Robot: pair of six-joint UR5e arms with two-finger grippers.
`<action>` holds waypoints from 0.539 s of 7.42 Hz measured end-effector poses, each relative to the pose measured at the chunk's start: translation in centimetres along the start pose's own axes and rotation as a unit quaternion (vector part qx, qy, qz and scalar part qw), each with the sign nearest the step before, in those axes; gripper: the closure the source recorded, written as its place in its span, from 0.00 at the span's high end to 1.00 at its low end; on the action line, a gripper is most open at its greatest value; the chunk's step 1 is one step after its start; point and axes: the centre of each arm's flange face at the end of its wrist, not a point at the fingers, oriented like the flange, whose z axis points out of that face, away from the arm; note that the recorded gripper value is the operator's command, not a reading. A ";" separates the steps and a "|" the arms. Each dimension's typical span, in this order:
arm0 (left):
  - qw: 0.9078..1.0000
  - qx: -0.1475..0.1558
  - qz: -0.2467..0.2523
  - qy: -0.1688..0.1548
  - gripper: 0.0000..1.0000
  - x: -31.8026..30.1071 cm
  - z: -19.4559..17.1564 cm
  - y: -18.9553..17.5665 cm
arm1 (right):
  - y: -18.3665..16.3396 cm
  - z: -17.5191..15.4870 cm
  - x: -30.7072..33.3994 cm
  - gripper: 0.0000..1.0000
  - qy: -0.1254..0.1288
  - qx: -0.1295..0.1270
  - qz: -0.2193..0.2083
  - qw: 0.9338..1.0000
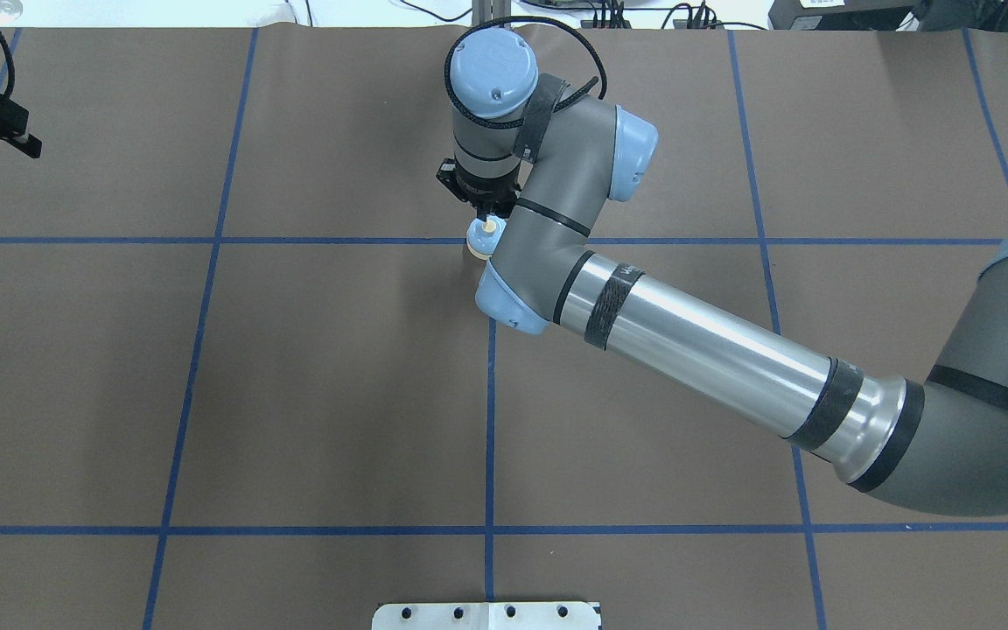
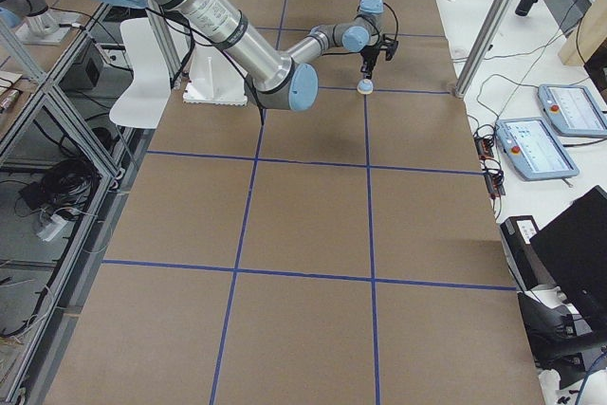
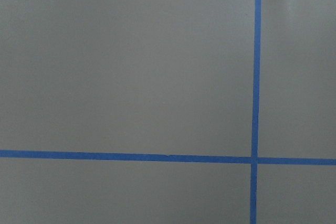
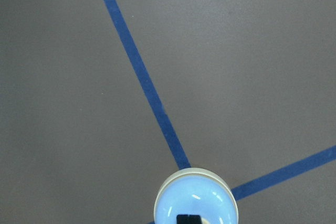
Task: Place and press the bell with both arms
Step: 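Press down on the bell's dome with the right gripper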
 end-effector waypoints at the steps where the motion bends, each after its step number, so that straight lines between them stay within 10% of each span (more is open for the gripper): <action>1: 1.000 0.000 0.000 0.000 1.00 0.0 0.0 0.0 | -0.2 -0.3 0.0 0.00 -0.003 0.001 0.001 1.000; 4: 1.000 0.000 0.000 0.000 1.00 0.0 0.0 0.0 | -0.2 0.6 0.7 0.00 0.005 -0.001 0.000 1.000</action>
